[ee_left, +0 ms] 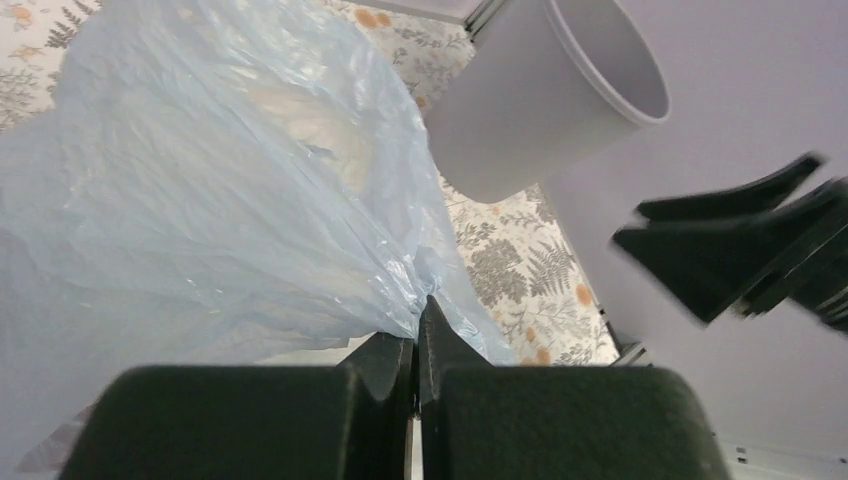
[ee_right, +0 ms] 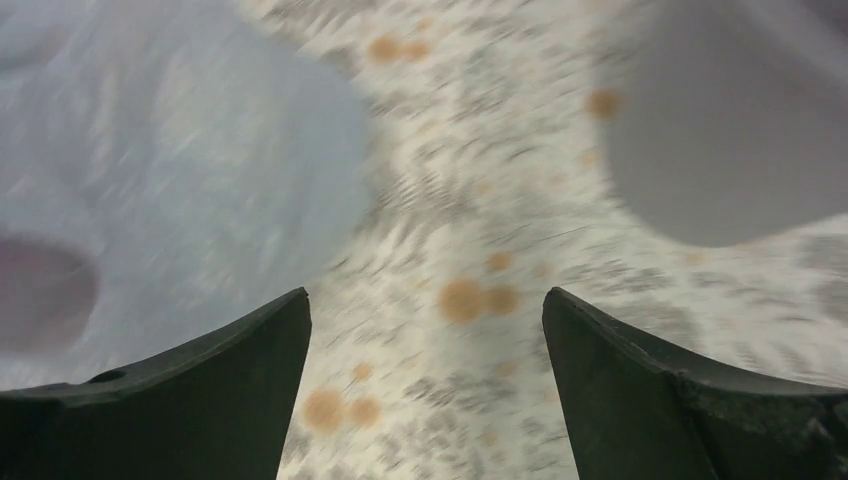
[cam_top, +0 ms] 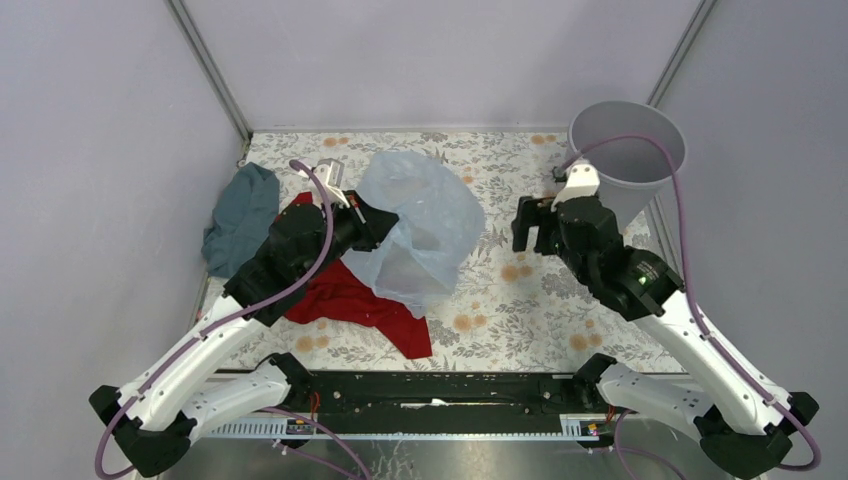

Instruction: Put the trash bags into the trash bin

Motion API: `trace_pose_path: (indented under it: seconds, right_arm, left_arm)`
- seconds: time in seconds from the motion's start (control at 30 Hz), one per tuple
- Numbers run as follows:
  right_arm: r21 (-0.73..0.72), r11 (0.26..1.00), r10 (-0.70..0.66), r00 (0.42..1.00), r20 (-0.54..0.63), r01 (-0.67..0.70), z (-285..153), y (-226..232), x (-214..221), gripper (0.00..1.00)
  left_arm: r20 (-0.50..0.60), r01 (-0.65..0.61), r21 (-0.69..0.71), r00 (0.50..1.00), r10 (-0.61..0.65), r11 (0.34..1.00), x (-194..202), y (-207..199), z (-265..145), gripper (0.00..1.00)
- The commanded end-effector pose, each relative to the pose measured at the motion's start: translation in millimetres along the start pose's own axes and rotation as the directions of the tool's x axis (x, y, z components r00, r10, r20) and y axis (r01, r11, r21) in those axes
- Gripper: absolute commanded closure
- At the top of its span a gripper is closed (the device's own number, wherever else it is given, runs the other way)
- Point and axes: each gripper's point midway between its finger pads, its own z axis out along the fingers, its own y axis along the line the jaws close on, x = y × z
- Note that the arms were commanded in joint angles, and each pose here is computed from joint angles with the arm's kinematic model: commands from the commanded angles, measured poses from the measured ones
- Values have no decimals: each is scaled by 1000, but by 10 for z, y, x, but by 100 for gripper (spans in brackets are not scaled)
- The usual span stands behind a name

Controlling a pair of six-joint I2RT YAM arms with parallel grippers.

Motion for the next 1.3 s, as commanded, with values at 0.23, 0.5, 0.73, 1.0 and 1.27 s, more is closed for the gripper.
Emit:
trace_pose_path:
  seconds: [0.23, 0.5, 0.73, 1.0, 1.27]
  right_arm:
    - [595, 802, -144, 984, 106, 53, 108, -1264, -1280, 8]
    - [535, 845, 4, 999, -47, 22, 734, -1666, -1349, 0]
    - [388, 922, 89, 974, -208, -1, 1142, -1707, -1045, 0]
    - [391, 920, 102, 944, -313, 30, 1324, -1777, -755, 40]
    - [286, 958, 118, 930, -348, -14, 1231, -1450, -594, 89]
  left_arm:
    - [-60, -93, 21, 994, 95, 995, 166, 70, -142, 100]
    - [-111, -128, 53, 985, 134, 990, 267, 57, -208, 100]
    - [-132, -93, 82, 986, 103, 992, 316, -6, -175, 100]
    - [-115, -119, 52, 986, 124, 992, 301, 69, -165, 100]
    - [-83, -153, -24, 985, 150, 988, 212, 201, -170, 100]
